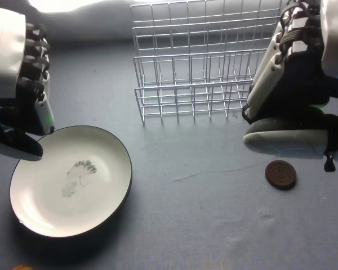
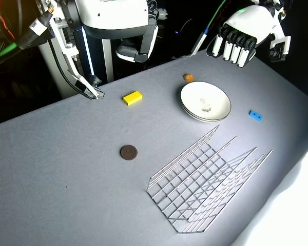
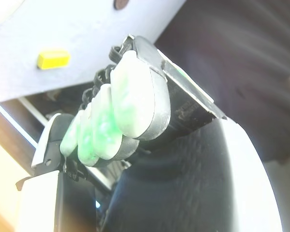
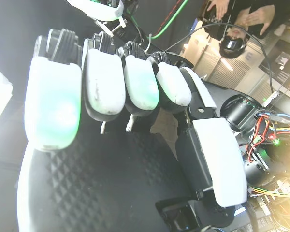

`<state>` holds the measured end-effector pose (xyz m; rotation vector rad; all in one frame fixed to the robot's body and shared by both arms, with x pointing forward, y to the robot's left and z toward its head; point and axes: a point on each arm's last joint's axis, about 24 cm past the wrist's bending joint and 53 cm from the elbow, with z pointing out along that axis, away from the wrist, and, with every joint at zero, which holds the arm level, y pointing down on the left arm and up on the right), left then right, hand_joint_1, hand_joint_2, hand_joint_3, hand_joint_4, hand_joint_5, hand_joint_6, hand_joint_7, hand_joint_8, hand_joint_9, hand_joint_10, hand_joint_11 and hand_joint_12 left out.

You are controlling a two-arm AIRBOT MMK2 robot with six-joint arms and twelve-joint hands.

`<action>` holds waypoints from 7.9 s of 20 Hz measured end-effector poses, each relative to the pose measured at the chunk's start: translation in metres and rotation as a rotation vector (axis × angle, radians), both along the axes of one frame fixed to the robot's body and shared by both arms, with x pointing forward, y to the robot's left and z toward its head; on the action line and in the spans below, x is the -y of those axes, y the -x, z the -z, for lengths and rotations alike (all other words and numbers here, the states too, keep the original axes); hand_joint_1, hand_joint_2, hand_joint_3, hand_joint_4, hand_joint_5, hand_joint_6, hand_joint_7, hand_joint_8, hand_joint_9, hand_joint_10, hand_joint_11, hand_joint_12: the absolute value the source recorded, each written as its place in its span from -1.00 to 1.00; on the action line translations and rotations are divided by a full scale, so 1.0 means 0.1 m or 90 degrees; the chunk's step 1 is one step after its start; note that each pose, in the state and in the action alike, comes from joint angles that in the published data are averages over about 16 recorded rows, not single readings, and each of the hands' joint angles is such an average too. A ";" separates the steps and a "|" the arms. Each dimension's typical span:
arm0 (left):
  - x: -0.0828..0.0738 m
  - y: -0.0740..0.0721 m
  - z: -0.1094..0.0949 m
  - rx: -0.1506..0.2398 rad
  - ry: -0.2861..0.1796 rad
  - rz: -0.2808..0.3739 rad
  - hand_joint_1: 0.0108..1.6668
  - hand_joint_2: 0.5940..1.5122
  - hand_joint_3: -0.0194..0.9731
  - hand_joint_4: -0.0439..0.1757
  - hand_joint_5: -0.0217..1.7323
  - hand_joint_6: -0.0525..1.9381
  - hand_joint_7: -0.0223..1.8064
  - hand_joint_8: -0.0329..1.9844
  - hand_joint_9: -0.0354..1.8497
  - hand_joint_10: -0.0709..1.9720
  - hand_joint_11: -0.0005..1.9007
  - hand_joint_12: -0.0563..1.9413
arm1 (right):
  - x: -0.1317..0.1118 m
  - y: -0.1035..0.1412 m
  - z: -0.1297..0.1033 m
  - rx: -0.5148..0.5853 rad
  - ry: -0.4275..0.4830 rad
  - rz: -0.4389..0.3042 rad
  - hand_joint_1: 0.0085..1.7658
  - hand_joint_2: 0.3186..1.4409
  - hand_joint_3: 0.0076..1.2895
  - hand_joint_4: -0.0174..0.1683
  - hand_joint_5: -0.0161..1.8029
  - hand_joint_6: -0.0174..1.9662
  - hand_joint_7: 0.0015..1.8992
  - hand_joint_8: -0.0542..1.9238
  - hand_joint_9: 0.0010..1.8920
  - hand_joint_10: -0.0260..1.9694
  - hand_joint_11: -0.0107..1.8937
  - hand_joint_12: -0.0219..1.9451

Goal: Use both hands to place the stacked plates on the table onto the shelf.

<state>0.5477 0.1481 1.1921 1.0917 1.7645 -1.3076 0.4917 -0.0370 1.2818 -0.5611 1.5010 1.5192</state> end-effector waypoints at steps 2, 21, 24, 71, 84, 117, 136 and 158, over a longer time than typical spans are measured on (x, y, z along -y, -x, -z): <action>-0.01 0.01 0.03 -0.002 -0.006 0.004 -0.78 0.12 -0.83 -0.22 -0.25 -0.20 -0.22 -0.18 -0.17 -0.16 -0.20 -0.13 | 0.00 0.00 0.00 0.003 0.001 0.000 -0.86 0.48 -0.93 -0.81 -0.25 -0.06 -0.24 -0.05 -0.20 -0.07 0.01 -0.15; -0.55 0.16 0.74 -0.012 -0.140 0.066 -0.99 0.00 -0.84 -0.64 -0.96 -0.96 -0.96 -0.98 -0.94 -0.93 -0.98 -0.96 | -0.04 0.08 0.26 0.039 0.055 -0.024 -0.34 0.11 -0.98 -0.77 -0.96 -0.96 -0.98 -0.93 -0.98 -0.97 -0.97 -0.98; -0.66 0.18 0.89 -0.024 -0.160 0.073 -0.99 0.00 -0.84 -0.64 -0.95 -0.96 -0.96 -0.98 -0.94 -0.93 -0.98 -0.96 | -0.05 0.05 0.37 0.039 0.082 -0.022 -0.13 0.10 -0.98 -0.76 -0.96 -0.96 -0.98 -0.93 -0.98 -0.97 -0.96 -0.97; -0.72 0.10 1.80 -0.074 -0.225 0.059 -0.99 0.04 -0.89 -0.57 -0.96 -0.94 -0.99 -0.98 -0.96 -0.94 -0.98 -0.96 | -0.41 -0.17 1.31 0.164 0.283 -0.002 -0.13 0.39 -0.98 -0.75 -0.96 -0.96 -0.98 -0.93 -0.99 -0.97 -0.97 -0.71; -0.42 0.13 1.78 -0.071 -0.198 0.071 -0.99 0.04 -0.89 -0.57 -0.96 -0.96 -0.99 -0.98 -0.96 -0.95 -0.98 -0.96 | -0.77 -0.33 1.52 0.182 0.291 0.002 -0.11 0.46 -0.98 -0.75 -0.96 -0.96 -0.98 -0.94 -0.97 -0.97 -0.97 -0.44; -0.55 0.20 1.84 -0.106 -0.196 0.055 -0.99 0.05 -0.92 -0.60 -0.95 -0.94 -0.99 -0.99 -0.98 -0.95 -0.98 -0.95 | -1.09 -0.56 1.74 0.165 0.336 0.015 -0.05 0.44 -0.98 -0.75 -0.96 -0.96 -0.99 -0.93 -0.98 -0.97 -0.97 -0.42; -0.56 0.19 1.83 -0.112 -0.196 0.051 -0.99 0.05 -0.93 -0.62 -0.96 -0.95 -0.99 -0.99 -0.97 -0.94 -0.98 -0.94 | -1.44 -0.52 1.97 0.210 0.321 -0.013 0.25 0.35 -0.99 -0.84 -0.24 -0.64 -0.14 -0.71 -0.01 -0.81 -0.33 0.23; -0.89 -0.54 0.93 -0.106 -0.145 -0.113 -0.99 0.06 -0.92 -0.61 -0.96 -0.94 -0.95 -0.98 -0.94 -0.92 -0.98 -0.94 | -1.49 -0.36 1.58 0.227 0.279 -0.023 0.27 0.21 -0.99 -0.88 0.01 -0.22 0.29 -0.84 0.41 -0.95 0.02 0.07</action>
